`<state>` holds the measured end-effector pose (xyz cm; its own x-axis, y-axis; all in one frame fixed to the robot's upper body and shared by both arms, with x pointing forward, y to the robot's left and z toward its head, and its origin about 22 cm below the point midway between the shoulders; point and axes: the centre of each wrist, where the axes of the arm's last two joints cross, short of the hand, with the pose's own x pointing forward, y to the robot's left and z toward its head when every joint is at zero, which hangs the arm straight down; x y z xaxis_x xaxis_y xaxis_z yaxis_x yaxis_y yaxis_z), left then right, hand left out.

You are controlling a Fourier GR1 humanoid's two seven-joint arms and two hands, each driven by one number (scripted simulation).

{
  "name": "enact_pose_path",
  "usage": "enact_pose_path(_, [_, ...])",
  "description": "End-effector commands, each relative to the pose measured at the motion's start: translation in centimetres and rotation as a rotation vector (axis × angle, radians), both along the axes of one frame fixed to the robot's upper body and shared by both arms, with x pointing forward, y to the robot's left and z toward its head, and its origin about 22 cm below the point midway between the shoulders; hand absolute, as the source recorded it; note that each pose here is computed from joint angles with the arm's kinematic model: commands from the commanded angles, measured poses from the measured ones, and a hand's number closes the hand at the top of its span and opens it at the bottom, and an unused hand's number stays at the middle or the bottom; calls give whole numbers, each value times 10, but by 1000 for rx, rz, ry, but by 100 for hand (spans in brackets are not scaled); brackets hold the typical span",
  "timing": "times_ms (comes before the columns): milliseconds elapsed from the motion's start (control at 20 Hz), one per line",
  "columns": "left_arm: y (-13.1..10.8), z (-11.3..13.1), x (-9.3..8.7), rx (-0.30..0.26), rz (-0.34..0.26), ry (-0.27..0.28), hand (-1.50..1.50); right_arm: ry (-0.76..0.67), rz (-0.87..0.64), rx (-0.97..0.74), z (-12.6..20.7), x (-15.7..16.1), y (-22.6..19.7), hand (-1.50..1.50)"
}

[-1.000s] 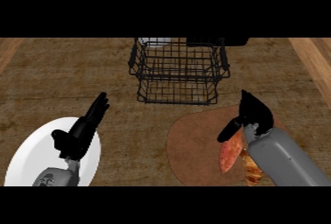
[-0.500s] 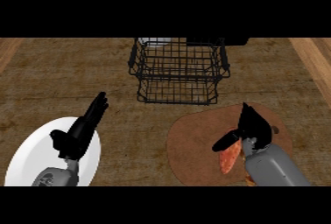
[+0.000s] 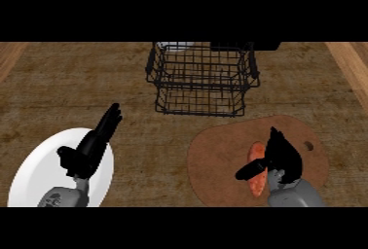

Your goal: Pick the sweet potato from the cutting board and place it in the tiered basket

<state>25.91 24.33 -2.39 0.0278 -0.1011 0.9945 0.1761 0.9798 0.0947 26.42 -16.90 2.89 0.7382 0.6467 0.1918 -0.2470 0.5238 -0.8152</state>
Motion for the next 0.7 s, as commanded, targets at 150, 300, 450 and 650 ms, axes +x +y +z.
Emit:
enact_pose_path(150, [-14,-10,9,3,-8,-6,0,120,-174,-62,-7,-7,29,-150])
enact_pose_path(300, [9,7,10,-11,-3,-4,0,13,-164,6,11,-18,25,150])
enact_pose_path(450, [-14,10,5,7,-19,5,0,-80,-105,-62,10,-28,8,150])
enact_pose_path(650, [-8,11,5,12,-28,-7,0,-97,-107,-83,-1,-4,35,150])
